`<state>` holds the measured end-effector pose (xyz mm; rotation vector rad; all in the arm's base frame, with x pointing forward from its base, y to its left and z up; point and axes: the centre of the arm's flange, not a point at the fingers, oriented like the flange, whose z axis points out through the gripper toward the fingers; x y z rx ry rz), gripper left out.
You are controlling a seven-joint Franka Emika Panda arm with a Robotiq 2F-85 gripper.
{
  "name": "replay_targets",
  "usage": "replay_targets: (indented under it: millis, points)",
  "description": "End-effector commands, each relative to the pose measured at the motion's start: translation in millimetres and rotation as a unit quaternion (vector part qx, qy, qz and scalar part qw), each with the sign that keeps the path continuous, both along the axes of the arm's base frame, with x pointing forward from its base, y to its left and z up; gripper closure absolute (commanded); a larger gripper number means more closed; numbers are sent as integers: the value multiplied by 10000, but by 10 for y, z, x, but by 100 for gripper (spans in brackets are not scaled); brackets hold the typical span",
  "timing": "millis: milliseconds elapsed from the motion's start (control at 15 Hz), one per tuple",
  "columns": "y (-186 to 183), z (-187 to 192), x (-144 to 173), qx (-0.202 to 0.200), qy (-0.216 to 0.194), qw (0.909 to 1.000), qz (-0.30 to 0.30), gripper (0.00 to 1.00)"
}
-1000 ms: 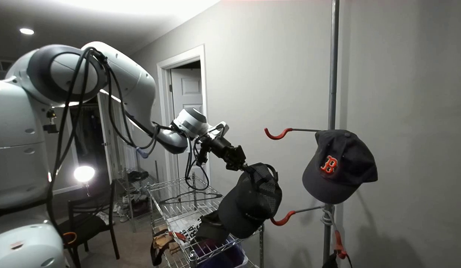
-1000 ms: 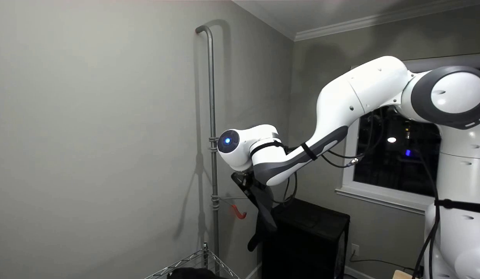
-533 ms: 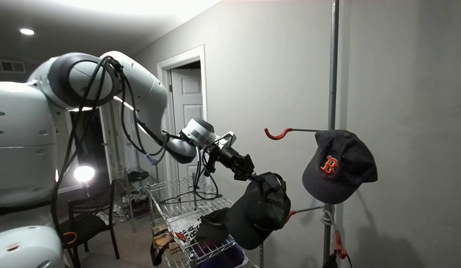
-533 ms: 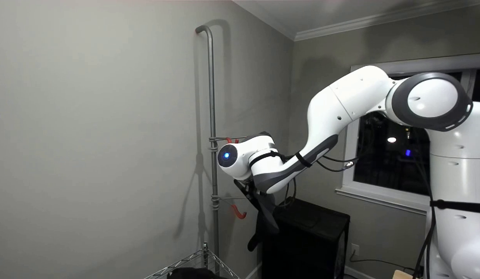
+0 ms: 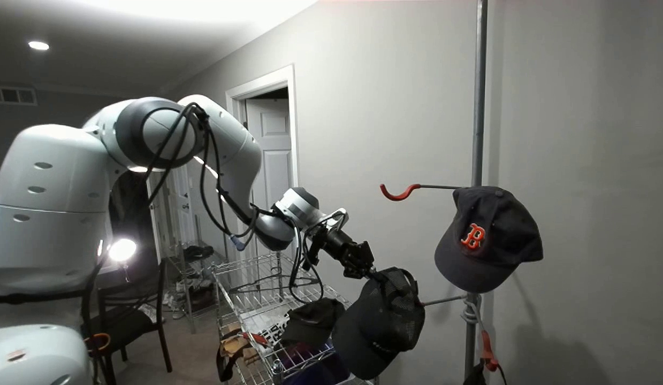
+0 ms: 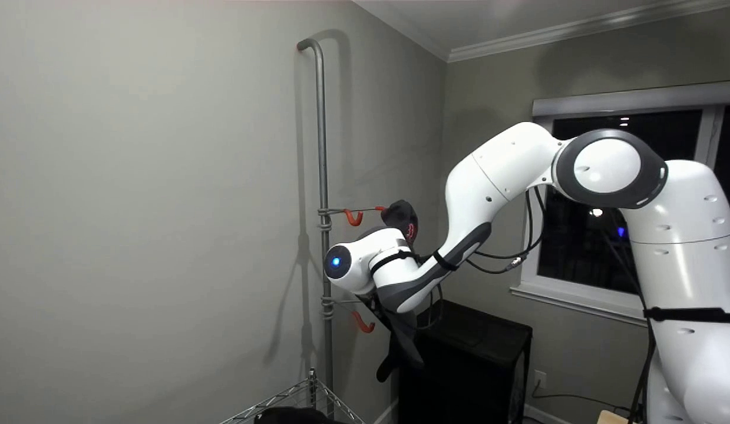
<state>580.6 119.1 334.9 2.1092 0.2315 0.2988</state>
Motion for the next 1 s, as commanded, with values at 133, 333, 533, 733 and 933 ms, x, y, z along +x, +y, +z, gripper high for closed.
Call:
replay_targets:
  millis: [133, 333, 533, 733, 933]
  points:
    - [439, -308, 168, 371, 628, 9952, 656, 96]
    - [717, -399, 165, 705, 998, 9861, 1123, 96]
    - [862, -415, 150, 825, 1301, 9798, 1274, 96]
    - [886, -420, 133, 945, 1600, 9742, 1280, 96]
    - [869, -437, 107, 1003, 1830, 9694, 1295, 96]
